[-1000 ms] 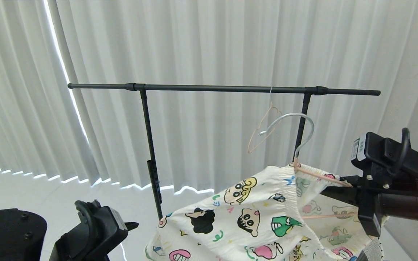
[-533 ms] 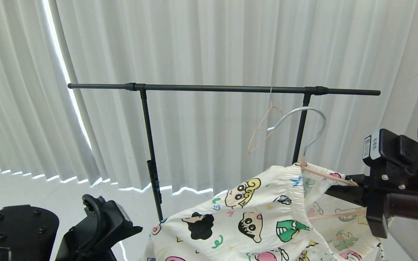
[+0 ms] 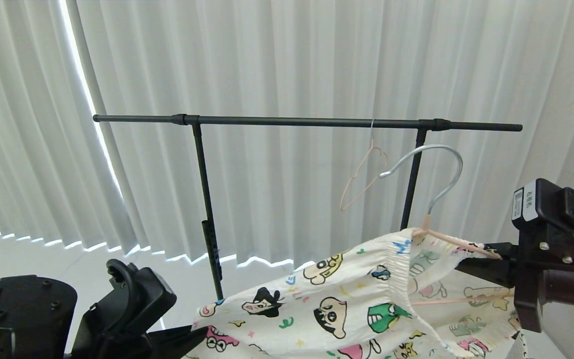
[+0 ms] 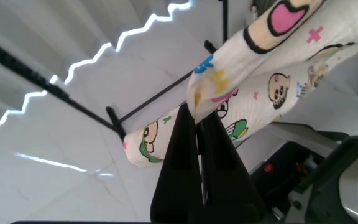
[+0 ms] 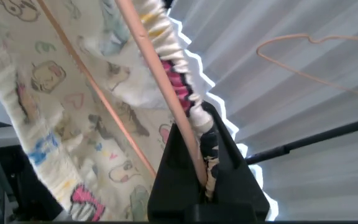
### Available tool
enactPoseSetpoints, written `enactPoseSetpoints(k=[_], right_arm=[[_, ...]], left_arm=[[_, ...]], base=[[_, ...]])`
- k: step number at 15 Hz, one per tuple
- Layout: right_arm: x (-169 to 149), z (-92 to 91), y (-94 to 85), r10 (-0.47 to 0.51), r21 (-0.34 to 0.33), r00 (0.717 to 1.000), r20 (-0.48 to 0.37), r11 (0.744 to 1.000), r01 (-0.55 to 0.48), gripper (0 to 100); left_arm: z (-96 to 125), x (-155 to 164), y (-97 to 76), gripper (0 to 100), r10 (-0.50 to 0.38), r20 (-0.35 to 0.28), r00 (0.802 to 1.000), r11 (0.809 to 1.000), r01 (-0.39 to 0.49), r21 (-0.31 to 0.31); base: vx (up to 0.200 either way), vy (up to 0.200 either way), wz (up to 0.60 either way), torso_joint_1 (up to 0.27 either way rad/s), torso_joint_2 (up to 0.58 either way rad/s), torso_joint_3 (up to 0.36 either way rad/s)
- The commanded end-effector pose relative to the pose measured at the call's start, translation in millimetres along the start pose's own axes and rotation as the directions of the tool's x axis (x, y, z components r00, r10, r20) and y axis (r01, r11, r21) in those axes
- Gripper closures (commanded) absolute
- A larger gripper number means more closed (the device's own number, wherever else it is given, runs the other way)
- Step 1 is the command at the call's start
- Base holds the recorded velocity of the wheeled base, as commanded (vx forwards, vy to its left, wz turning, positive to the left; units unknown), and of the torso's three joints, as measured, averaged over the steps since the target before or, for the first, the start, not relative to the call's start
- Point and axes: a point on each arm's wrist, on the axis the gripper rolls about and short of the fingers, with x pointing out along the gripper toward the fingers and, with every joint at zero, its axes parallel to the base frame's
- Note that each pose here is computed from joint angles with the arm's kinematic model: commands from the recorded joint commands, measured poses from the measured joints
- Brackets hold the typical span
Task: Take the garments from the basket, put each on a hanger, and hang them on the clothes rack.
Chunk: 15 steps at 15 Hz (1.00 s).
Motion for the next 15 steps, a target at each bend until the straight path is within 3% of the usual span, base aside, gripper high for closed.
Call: enactPoseSetpoints(k=[1, 3, 9, 10, 15], right_arm=[[-2.8, -5.0, -0.3, -0.013, 0.023, 1.000, -0.009, 1.000, 0.014, 100], [-6.0, -5.1, -1.4, -0.028, 0.059, 1.000, -0.005, 0.998, 0.028, 100], [-6.3, -1.3, -4.5, -0.082, 0.148, 0.996, 0.016, 0.986, 0.079, 100], [-6.3, -1.3, -4.5, -0.082, 0.150, 0.996, 0.016, 0.986, 0.079, 100], [-5.5, -2.8, -6.4, -0.114, 0.157, 0.993, -0.005, 0.981, 0.113, 100]], left_arm=[[-3.4, -0.7, 12.1, 100, 0.067, -0.015, 0.998, 0.997, -0.068, -0.046], [-4.9, -1.9, 19.5, 100, 0.110, -0.021, 0.994, 0.991, -0.111, -0.074], [-4.0, -1.6, 19.1, 100, 0.111, -0.020, 0.994, 0.992, -0.112, -0.055], [-2.2, -3.1, 19.1, 0, 0.112, -0.008, 0.994, 0.992, -0.112, -0.052], [1.6, -10.3, 17.2, 0, 0.111, 0.036, 0.993, 0.993, -0.109, -0.047]], base=[[0.000, 0.000, 0.00, 0.000, 0.00, 0.000], [0.000, 0.000, 0.00, 0.000, 0.00, 0.000], [0.000, 0.000, 0.00, 0.000, 0.00, 0.000], [0.000, 0.000, 0.00, 0.000, 0.00, 0.000], [0.000, 0.000, 0.00, 0.000, 0.00, 0.000]])
